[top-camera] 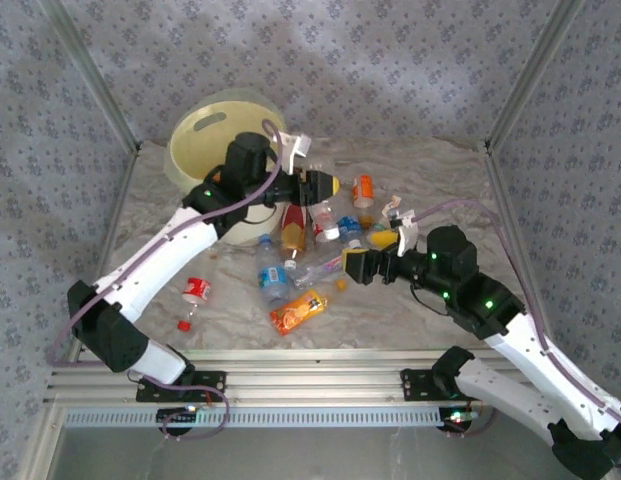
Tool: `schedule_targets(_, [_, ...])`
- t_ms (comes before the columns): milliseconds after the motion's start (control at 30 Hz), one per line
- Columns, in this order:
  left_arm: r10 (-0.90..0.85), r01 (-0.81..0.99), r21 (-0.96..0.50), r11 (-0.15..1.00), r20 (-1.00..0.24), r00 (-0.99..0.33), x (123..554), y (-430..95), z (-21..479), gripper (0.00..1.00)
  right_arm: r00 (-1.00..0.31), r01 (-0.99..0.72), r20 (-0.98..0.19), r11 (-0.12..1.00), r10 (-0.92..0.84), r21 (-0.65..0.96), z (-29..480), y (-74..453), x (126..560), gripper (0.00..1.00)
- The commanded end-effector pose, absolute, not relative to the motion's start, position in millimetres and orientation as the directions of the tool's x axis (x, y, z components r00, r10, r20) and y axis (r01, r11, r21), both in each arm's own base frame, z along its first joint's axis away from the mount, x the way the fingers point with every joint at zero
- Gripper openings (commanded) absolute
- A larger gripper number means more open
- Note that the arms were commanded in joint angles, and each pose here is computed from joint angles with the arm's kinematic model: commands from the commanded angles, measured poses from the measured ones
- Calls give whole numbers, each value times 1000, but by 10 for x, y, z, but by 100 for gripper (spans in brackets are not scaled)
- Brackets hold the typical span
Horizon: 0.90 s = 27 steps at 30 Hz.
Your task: Put the plastic bottles in the bin
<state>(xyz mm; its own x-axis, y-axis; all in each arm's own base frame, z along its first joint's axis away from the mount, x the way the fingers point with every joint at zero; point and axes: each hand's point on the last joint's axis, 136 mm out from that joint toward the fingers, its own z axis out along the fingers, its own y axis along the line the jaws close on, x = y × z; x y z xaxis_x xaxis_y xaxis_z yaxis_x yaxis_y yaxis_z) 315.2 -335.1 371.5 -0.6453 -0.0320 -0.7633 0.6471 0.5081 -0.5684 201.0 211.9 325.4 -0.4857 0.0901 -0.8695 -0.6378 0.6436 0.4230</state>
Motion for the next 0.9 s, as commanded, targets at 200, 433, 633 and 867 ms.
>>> schedule_targets(200, [85,666,-231,709,-910,-406,3412,-2705,4389,54,-345,-726,-924,577,163,373,3984,2143,1956,100])
schedule_targets(433, [174,527,-61,848,-906,-385,3801,-2196,4353,54,-351,-723,-926,587,140,363,3969,2179,2002,100])
schedule_targets(633, [230,407,45,912,-878,-419,4141,-1805,4200,54,-365,-710,-924,609,112,354,3887,2177,2044,100])
schedule_targets(867, [257,324,90,942,-814,-521,4463,-1515,3866,54,-391,-688,-916,634,88,354,3754,2182,2107,100])
